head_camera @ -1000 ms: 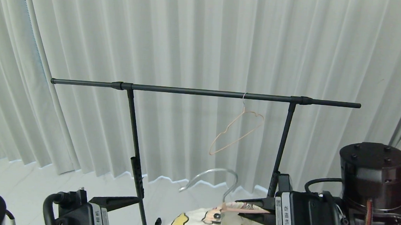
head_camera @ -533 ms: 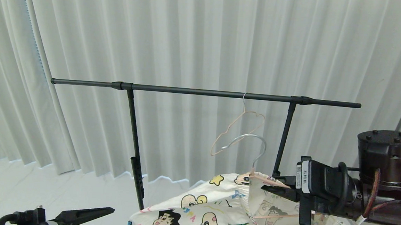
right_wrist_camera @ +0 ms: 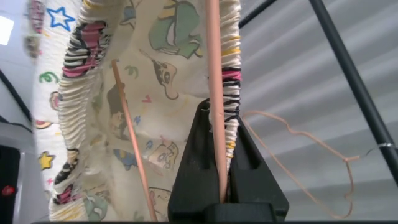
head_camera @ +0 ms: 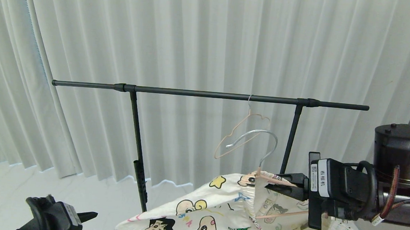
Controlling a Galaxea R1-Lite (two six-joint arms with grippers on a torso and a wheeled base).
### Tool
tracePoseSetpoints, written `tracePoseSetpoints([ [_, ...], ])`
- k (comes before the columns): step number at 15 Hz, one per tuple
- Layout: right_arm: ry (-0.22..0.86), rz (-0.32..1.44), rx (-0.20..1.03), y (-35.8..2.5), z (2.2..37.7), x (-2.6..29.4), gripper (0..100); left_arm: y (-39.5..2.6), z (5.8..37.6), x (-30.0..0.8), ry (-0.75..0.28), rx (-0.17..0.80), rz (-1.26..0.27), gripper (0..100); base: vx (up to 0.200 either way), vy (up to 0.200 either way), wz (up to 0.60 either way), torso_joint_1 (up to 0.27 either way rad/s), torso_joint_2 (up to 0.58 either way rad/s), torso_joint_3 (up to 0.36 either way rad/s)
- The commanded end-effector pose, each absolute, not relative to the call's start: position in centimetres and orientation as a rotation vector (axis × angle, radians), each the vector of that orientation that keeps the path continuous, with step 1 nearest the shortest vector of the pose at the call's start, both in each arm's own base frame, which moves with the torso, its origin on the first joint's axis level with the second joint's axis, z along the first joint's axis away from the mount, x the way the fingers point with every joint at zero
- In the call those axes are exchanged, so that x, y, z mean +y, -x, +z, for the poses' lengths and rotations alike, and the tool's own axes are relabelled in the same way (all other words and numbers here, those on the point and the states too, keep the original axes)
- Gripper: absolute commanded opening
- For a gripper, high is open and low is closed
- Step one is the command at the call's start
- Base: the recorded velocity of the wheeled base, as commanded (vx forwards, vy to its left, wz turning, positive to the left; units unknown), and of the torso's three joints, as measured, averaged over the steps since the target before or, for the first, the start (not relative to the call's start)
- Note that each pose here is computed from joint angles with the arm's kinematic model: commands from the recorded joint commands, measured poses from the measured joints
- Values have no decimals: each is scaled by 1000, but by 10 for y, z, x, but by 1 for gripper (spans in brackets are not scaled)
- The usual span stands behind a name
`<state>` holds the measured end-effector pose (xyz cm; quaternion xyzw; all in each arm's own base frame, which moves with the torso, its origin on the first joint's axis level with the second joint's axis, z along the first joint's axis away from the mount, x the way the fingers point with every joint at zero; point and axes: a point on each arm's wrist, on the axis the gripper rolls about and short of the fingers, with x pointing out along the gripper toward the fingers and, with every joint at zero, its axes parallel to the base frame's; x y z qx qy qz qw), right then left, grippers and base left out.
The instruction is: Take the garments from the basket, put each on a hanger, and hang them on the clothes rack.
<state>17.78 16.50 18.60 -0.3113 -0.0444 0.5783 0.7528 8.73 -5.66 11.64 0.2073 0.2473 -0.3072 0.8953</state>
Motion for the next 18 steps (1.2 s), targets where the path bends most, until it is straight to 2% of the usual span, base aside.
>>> tracePoseSetpoints([
  [1,680,1278,-115,-174,189,168,0,-98,113,-63,-429,561,-633,100,0,0,0,0,0,0],
  [4,679,1279,-121,-172,190,168,0,-103,113,-66,-391,546,-622,100,0,0,0,0,0,0],
  [5,680,1278,-121,-172,190,168,0,-103,113,-66,-386,545,-619,0,0,0,0,0,0,0],
  [10,677,1221,-91,-181,188,157,0,-107,113,-57,-356,562,-535,0,0,0,0,0,0,0],
  [12,674,1166,-73,-191,189,146,0,-114,111,-44,-323,586,-424,0,0,0,0,0,0,0],
  [15,671,1143,-66,-194,190,141,0,-116,108,-34,-301,618,-344,0,0,0,0,0,0,0],
  [18,667,1136,-63,-195,190,141,0,-116,110,-35,-305,602,-352,0,0,0,0,0,0,0],
])
